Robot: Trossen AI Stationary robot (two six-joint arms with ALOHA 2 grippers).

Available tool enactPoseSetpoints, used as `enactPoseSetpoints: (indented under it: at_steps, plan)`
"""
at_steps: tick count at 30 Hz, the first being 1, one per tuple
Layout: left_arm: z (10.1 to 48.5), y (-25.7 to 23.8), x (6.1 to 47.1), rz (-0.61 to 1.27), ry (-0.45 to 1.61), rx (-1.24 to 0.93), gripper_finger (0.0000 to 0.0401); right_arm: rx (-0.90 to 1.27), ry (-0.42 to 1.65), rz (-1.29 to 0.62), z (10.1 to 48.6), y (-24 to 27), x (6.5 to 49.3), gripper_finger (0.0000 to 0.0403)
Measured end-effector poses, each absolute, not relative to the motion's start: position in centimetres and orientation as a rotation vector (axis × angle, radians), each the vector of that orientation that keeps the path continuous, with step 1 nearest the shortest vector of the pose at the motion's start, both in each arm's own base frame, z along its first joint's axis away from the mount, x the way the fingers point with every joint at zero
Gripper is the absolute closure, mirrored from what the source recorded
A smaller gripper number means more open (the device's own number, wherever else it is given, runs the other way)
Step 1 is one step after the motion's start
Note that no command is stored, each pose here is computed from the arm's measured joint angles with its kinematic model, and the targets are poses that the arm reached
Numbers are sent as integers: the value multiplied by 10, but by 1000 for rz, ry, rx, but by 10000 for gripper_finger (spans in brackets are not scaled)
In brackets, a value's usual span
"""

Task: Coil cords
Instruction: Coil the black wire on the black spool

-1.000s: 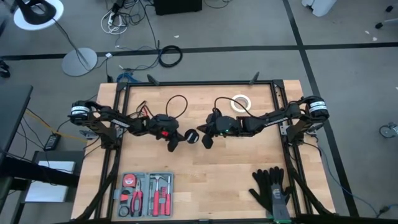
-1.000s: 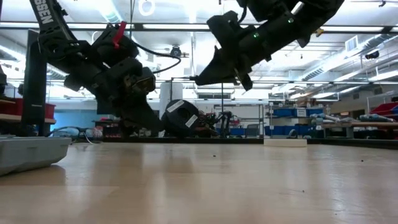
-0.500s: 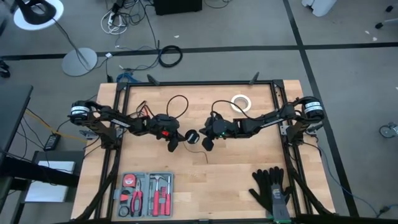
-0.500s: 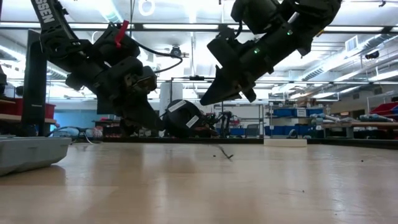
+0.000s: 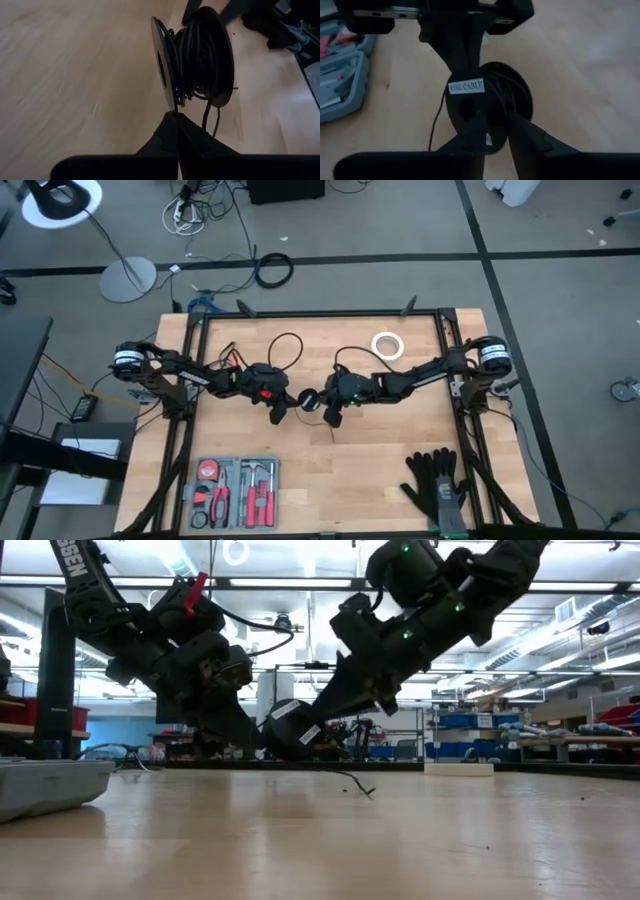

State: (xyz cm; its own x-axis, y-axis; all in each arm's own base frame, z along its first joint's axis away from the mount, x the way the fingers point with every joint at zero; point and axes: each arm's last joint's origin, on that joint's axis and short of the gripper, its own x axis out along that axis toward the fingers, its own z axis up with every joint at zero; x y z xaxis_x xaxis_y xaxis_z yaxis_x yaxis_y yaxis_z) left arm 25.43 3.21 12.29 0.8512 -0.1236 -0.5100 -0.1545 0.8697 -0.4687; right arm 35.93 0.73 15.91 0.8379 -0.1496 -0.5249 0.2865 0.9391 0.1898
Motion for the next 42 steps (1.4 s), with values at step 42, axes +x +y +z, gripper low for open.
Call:
enactPoseSetpoints:
  at_steps: [42]
  plan:
    - [132,33,259,-27,460,-435,394,236,520,-79,145,14,367,394]
